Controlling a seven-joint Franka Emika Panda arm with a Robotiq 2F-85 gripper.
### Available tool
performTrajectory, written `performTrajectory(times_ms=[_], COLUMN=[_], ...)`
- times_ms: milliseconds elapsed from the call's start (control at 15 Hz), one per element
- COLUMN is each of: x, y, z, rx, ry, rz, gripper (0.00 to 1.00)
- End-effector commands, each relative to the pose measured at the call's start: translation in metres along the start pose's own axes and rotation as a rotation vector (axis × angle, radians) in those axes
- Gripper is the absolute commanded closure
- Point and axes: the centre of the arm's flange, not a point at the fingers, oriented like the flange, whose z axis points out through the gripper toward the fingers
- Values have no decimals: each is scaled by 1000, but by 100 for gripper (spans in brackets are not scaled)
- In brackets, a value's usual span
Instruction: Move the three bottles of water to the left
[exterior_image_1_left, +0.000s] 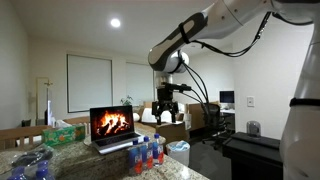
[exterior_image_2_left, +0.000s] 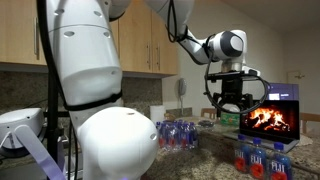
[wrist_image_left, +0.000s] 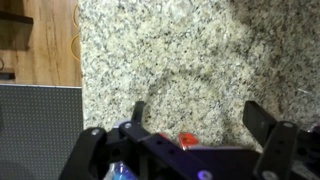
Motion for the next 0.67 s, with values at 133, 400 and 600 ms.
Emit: performTrajectory(times_ms=[133,400,600], x=[68,66,76], y=[52,64,71], z=[-14,-6,-1], rx=[-104,-87,-90], ry=[21,8,0], rz=[11,47,52], gripper=[0,0,0])
